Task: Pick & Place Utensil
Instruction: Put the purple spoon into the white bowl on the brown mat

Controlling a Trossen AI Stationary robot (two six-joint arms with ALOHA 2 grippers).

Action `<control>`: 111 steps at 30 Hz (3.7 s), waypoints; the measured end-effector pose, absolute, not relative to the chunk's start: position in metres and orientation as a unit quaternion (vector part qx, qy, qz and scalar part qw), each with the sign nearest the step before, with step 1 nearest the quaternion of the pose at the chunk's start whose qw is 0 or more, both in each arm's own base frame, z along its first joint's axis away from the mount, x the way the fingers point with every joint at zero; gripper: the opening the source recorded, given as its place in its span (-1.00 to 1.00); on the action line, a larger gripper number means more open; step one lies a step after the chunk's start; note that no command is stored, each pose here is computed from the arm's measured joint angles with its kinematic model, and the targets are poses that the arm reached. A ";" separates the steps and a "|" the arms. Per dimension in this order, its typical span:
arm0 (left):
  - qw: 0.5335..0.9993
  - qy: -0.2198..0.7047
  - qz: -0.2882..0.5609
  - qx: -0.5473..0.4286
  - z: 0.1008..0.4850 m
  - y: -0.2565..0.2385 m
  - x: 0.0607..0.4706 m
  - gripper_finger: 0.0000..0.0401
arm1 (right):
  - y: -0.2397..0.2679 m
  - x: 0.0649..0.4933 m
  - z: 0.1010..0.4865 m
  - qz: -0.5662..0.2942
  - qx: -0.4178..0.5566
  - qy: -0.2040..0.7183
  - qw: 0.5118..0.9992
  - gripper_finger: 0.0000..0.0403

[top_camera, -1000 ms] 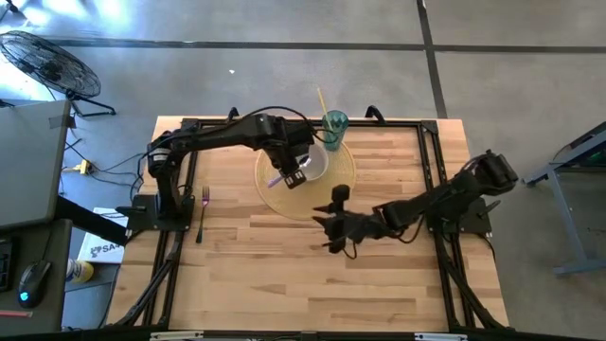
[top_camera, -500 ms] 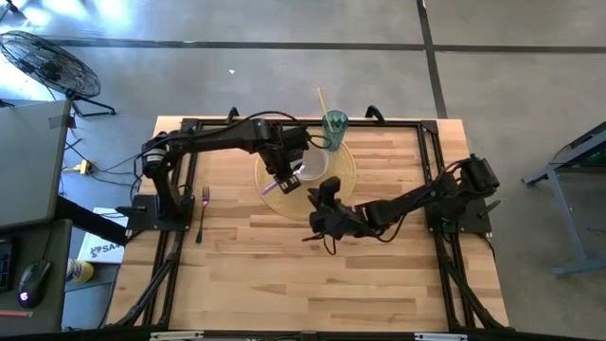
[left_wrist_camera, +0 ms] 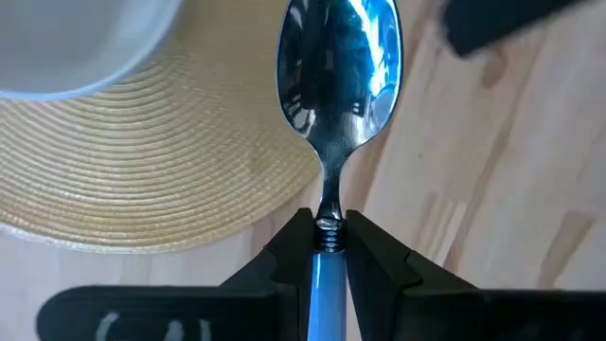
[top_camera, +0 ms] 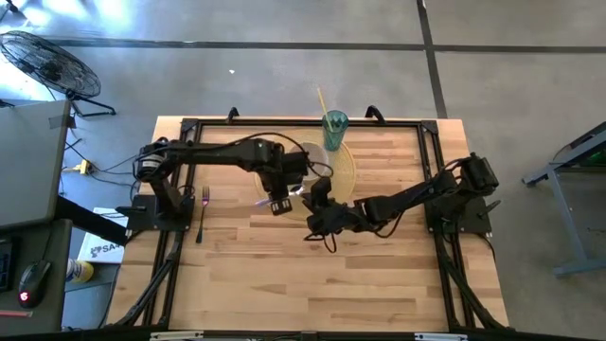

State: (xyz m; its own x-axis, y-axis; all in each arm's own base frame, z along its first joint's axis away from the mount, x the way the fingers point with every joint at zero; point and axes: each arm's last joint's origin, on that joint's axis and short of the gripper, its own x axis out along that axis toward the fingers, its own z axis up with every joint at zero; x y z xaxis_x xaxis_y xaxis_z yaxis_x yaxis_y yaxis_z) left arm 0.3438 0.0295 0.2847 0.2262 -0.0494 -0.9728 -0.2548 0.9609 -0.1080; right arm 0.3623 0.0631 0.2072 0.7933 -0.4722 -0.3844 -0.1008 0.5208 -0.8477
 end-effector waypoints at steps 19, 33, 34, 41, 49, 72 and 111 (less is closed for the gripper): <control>0.790 0.610 0.006 -0.056 0.287 0.013 0.346 -0.76 | 0.056 0.364 0.205 -0.079 -0.465 0.299 0.830 -0.47; 0.794 0.607 0.006 -0.037 0.298 0.014 0.345 -0.75 | 0.063 0.363 0.205 -0.062 -0.459 0.287 0.838 -0.92; 0.793 0.608 0.010 -0.035 0.301 0.015 0.345 -0.74 | 0.063 0.363 0.205 -0.067 -0.459 0.288 0.838 -0.93; 0.772 0.635 0.019 -0.021 0.311 0.015 0.337 -0.36 | 0.072 0.361 0.208 -0.099 -0.473 0.288 0.827 -0.95; 0.764 0.645 -0.005 -0.017 0.310 0.014 0.334 0.01 | 0.079 0.359 0.208 -0.102 -0.490 0.291 0.816 -0.97; 0.731 0.677 -0.060 0.059 0.311 0.015 0.324 -0.27 | 0.089 0.354 0.207 -0.117 -0.532 0.308 0.780 -0.98; 0.722 0.691 -0.026 -0.001 0.312 0.055 0.315 -0.66 | 0.103 0.334 0.215 -0.198 -0.516 0.333 0.764 -0.20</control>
